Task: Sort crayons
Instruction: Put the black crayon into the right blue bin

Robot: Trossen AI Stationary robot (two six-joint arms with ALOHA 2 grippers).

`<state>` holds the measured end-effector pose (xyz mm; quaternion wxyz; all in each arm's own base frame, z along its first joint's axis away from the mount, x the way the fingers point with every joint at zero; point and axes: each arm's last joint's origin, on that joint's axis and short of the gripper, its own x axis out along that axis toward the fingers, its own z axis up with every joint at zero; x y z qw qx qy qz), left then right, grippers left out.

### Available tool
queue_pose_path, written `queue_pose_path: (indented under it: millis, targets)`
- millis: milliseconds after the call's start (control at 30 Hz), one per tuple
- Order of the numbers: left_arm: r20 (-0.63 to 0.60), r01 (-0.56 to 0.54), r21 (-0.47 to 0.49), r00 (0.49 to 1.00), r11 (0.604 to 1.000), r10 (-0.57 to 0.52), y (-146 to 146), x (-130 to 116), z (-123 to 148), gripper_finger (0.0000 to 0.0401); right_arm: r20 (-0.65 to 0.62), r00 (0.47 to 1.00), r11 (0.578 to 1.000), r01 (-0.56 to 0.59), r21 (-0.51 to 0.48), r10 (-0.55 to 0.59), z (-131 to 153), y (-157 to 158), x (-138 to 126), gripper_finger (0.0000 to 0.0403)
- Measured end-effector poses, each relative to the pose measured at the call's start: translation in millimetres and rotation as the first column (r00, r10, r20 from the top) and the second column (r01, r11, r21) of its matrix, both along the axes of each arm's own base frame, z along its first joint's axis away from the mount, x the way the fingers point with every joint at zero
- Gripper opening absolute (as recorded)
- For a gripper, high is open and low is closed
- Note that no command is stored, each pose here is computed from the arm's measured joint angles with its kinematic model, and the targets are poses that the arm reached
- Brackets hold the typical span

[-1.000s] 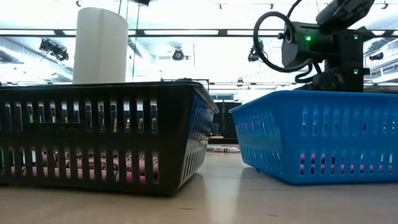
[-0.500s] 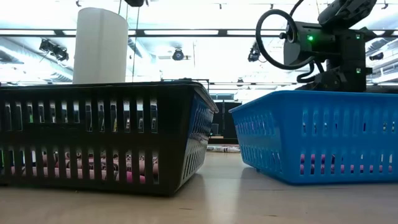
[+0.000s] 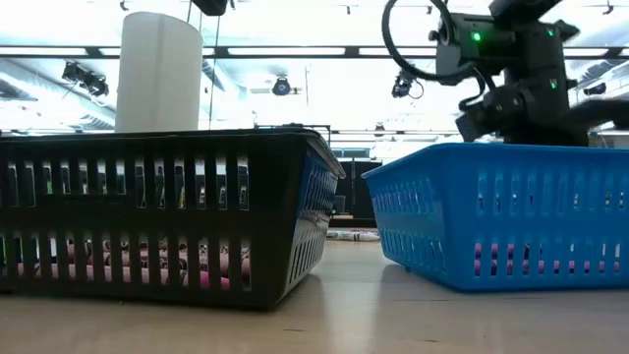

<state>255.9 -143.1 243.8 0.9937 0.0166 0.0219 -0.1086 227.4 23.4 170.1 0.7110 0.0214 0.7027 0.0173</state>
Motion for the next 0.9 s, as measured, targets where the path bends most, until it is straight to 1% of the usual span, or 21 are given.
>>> queue_pose_path:
  millis: [100, 233, 333, 433, 500, 700, 767, 900]
  targets:
    - [0.001, 0.0, 0.0, 1.0, 1.0, 0.0, -0.1, -0.1, 0.1, 0.0119, -0.028, 0.999, 0.999, 0.042, 0.034, -0.041, 19.6, 1.6, 5.1, 0.0049]
    - [0.002, -0.001, -0.005, 1.0, 1.0, 0.001, 0.3, 0.2, 0.3, 0.0119, -0.081, 0.99, 0.981, 0.128, 0.146, -0.118, 42.9, 6.6, 9.0, 0.005]
    - [0.0, -0.002, -0.012, 1.0, 1.0, 0.002, 0.4, 0.2, 0.2, 0.0119, -0.123, 0.981, 0.962, 0.172, 0.214, -0.148, 52.4, 15.5, 9.0, 0.005]
    - [0.0, -0.002, -0.013, 1.0, 1.0, 0.002, 0.4, 0.2, 0.2, 0.0119, -0.165, 0.973, 0.943, 0.202, 0.264, -0.162, 54.3, 28.2, 6.6, 0.005]
    - [0.0, -0.002, -0.013, 1.0, 1.0, 0.002, 0.4, 0.2, 0.2, 0.0119, -0.193, 0.967, 0.934, 0.216, 0.283, -0.166, 54.6, 37.6, 4.3, 0.005]
    - [-0.003, -0.002, -0.012, 1.0, 1.0, 0.002, 0.4, 0.2, 0.0, 0.0119, -0.269, 0.946, 0.919, 0.259, 0.297, -0.18, 55.4, 67.9, -5.4, 0.005]
    - [-0.004, -0.002, -0.013, 1.0, 1.0, 0.002, 0.4, 0.2, -0.1, 0.0119, -0.267, 0.947, 0.923, 0.254, 0.288, -0.177, 55.2, 79.4, -8.7, 0.005]
    - [-0.008, -0.003, -0.022, 1.0, 1.0, 0.003, 0.4, 0.2, -0.3, 0.0119, -0.204, 0.966, 0.931, 0.216, 0.296, -0.159, 55.1, 101.8, -11.3, 0.005]
